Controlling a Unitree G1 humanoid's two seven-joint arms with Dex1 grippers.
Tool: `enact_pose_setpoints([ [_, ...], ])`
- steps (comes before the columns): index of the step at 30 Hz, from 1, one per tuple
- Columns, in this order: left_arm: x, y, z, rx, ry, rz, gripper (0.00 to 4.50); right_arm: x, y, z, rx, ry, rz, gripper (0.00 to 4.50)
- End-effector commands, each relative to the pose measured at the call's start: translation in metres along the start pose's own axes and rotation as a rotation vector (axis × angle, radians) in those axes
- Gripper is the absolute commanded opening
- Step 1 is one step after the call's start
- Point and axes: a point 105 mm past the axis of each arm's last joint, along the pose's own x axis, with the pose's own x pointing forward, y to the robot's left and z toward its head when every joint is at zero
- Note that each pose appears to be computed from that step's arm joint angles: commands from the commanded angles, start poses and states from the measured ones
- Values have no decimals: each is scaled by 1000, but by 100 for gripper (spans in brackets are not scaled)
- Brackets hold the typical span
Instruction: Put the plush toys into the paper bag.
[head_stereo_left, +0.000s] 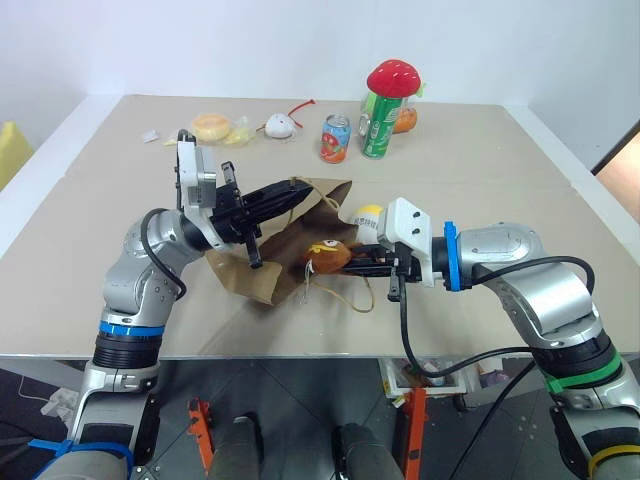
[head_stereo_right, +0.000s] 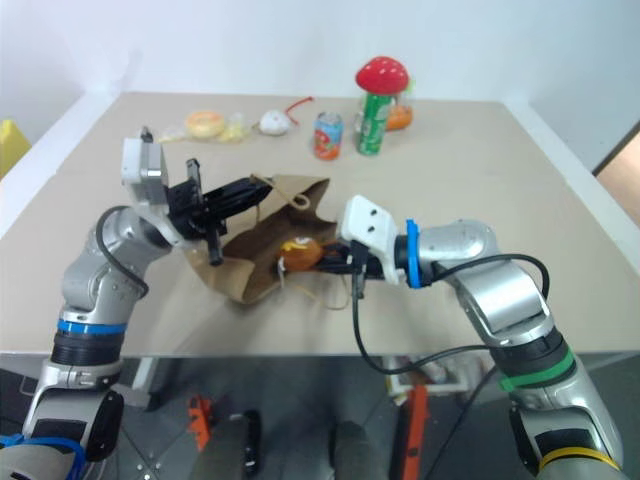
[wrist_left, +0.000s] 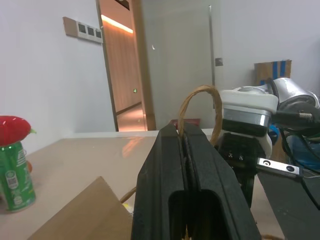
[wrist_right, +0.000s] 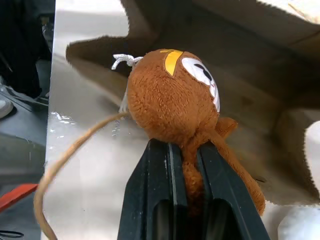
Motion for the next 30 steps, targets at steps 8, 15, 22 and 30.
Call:
enact_pose_setpoints([
  [8,5,-4,14,61,-35,-33,0,-4,-30,56,-50,-217,-80,1],
  [15,5,-4,13,58,-35,-36,0,-12,-42,64,-4,-291,-133,1],
  [22,4,-3,13,56,-40,-36,0,-6,-40,59,6,-274,-135,1],
  [30,4,-3,14,55,-45,-30,0,4,-31,46,29,-233,-99,1],
])
